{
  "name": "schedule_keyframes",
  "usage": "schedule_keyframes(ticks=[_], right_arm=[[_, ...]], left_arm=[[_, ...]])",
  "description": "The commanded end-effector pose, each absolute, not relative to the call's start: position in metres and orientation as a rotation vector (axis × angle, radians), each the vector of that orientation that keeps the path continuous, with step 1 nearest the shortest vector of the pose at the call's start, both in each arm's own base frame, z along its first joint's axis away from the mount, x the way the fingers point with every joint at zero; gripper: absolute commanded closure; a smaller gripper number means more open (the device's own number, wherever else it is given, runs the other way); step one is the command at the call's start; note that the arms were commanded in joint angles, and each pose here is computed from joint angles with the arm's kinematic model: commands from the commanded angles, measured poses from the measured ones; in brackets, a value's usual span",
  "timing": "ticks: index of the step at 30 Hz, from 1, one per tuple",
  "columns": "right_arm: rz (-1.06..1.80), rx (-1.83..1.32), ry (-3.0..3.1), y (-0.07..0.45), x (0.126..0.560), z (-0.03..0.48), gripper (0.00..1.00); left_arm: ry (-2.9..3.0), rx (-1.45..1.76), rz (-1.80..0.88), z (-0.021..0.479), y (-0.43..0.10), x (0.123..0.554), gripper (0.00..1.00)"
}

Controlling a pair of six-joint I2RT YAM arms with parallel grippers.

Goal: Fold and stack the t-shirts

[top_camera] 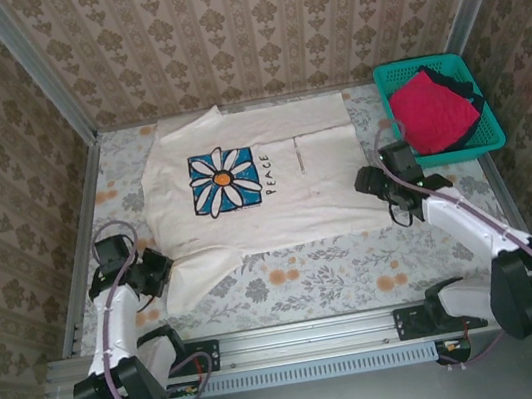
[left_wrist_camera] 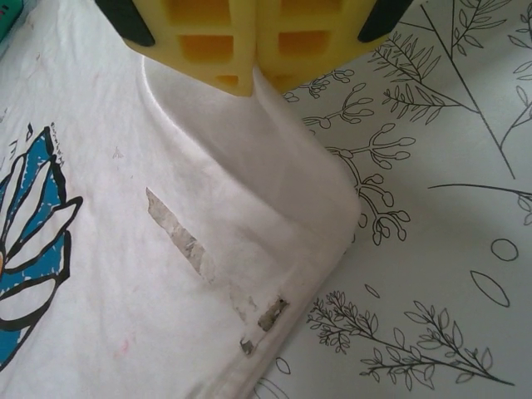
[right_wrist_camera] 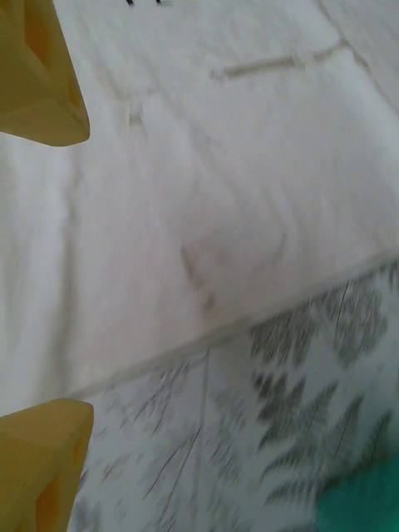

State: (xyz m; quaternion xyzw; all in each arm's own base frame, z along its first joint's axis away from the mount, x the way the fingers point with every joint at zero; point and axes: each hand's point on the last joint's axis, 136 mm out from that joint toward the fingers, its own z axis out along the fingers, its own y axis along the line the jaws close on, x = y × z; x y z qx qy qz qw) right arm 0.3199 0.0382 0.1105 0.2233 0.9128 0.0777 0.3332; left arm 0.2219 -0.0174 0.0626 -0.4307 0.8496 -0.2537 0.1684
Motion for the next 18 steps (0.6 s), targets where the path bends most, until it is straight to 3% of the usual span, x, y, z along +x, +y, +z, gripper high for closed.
schedule_keyframes(ticks=[1,5,11,18], right_arm=[[0.088,0.766,2.457,0.014,0.275,0.077,0.21],[0.184,0.846,2.517,0.025,0.256,0.057,0.28],[0.258,0.892,2.536,0.035,0.259,0.041,0.58],[0.224,0.889,2.578,0.035,0.264,0.027,0.6]], left_arm=[[2.423,-1.203,-0.715,0.058,-0.017,0.217,1.0],[2.425,-1.199,-0.711,0.058,-0.016,0.22,1.0],[2.451,-1.205,-0.703,0.052,-0.016,0.219,1.0],[2.439,-1.211,-0.702,0.053,-0.016,0.217,1.0]])
